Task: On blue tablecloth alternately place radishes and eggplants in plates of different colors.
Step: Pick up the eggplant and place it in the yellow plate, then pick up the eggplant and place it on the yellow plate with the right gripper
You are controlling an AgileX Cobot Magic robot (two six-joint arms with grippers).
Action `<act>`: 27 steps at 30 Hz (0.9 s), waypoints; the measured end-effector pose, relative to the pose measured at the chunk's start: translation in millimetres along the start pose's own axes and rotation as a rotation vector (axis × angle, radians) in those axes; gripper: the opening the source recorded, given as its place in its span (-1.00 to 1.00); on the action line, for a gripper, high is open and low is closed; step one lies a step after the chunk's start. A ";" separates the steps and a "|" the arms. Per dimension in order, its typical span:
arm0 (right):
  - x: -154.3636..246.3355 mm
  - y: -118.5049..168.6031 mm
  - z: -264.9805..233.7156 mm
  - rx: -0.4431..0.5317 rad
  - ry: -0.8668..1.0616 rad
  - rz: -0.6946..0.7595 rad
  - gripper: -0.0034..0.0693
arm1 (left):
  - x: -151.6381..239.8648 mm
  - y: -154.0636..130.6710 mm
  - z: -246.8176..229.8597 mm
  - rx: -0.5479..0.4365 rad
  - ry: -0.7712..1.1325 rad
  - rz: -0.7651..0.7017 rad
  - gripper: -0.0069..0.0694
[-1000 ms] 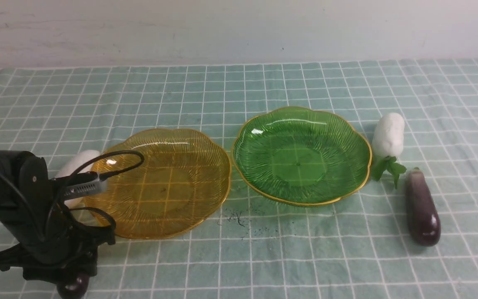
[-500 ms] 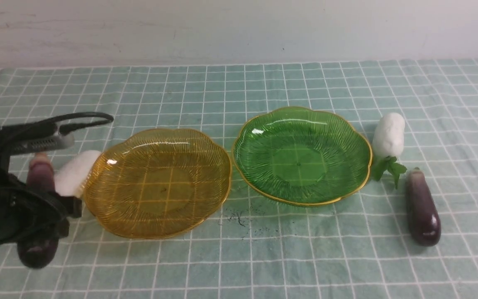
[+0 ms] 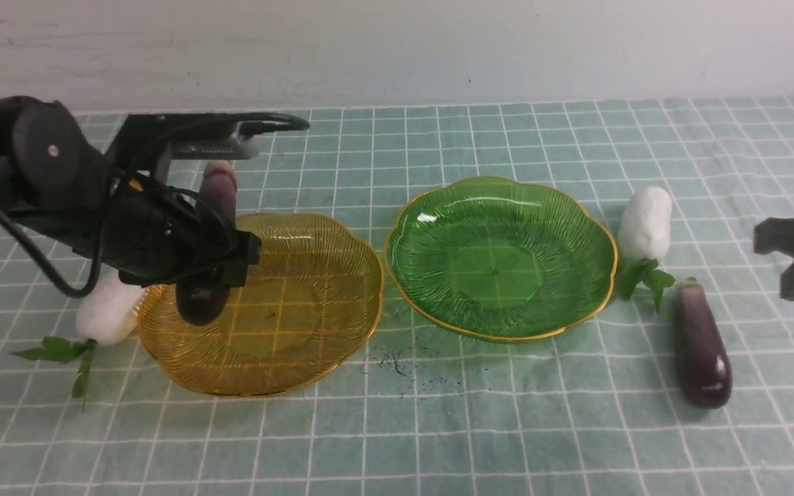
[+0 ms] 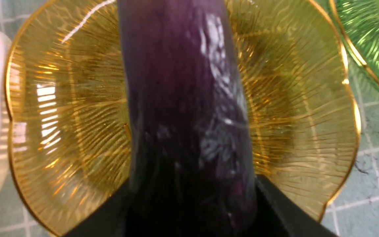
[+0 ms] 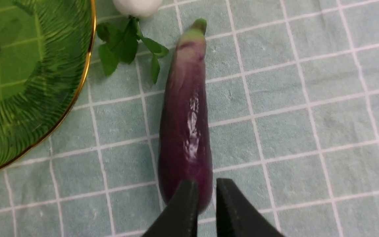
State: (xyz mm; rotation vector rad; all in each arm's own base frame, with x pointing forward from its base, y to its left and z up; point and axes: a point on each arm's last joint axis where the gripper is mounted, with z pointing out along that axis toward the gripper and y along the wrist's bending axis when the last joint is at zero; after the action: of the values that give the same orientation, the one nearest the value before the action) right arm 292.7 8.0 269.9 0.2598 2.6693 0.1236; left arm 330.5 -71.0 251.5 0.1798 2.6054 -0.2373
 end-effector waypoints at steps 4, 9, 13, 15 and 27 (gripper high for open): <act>-13.2 4.3 38.3 -0.012 0.087 -0.003 -0.17 | -4.7 4.0 28.3 -0.016 0.054 0.010 0.13; -21.6 6.6 81.1 -0.013 0.185 0.001 0.50 | -3.5 8.7 42.1 -0.050 0.089 0.054 0.48; -18.6 7.7 106.6 -0.032 0.251 -0.011 0.79 | -5.0 9.3 42.0 -0.058 0.086 0.065 0.73; -15.9 8.7 115.9 -0.048 0.278 -0.026 0.79 | -6.8 8.9 40.5 -0.057 0.089 0.064 0.74; -18.9 18.0 55.7 -0.120 0.233 -0.021 0.06 | -30.9 3.8 -60.1 -0.141 0.001 0.074 -0.76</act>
State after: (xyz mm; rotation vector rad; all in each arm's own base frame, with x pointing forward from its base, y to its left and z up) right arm 337.2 24.2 230.6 0.1889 2.8807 0.3247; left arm 328.7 -57.7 317.9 0.2263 2.5991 -0.0270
